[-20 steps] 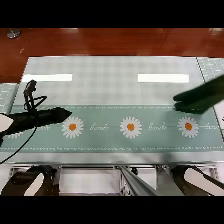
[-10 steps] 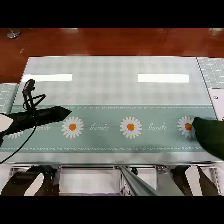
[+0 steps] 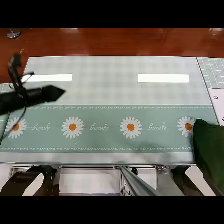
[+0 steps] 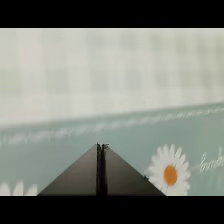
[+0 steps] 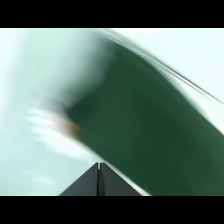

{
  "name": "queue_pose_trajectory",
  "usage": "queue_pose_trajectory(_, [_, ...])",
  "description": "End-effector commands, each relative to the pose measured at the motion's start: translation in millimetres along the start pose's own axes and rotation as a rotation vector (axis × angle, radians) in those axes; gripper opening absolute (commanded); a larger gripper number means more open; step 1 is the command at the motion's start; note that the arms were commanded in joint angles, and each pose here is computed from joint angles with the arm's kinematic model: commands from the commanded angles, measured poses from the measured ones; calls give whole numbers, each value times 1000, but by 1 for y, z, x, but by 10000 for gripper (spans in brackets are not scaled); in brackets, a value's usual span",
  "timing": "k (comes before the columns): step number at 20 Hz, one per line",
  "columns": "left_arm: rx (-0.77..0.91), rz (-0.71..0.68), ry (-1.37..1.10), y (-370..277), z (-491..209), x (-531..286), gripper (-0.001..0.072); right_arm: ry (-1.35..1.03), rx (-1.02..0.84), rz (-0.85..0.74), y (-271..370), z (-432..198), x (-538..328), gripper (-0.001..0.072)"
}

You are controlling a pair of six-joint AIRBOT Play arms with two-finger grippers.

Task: Fold the shirts.

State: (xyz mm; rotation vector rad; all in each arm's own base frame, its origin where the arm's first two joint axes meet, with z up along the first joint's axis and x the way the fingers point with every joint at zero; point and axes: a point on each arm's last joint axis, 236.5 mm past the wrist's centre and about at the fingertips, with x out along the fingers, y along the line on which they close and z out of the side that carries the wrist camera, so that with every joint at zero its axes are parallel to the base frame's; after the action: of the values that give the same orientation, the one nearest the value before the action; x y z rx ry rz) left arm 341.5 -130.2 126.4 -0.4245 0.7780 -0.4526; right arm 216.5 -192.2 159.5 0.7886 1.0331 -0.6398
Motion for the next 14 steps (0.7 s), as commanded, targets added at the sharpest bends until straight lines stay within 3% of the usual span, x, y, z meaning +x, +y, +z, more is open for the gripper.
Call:
queue_pose_trajectory(1, [127,-62,-73,-47,89,-19,26,-142,-288,495,170,45,-37,29])
queue_pose_trajectory(4, [222,-56,-46,-77,126,-12,26,-92,-624,522,266,-13,-6,29])
queue_pose_trajectory(7, [239,77,100,-51,87,31,26,21,-920,301,294,-91,77,29])
queue_pose_trajectory(10, [192,188,275,9,17,72,27,85,-963,97,269,-131,159,27])
queue_pose_trajectory(14, [61,299,345,70,-10,74,27,128,-961,-14,232,-140,197,29])
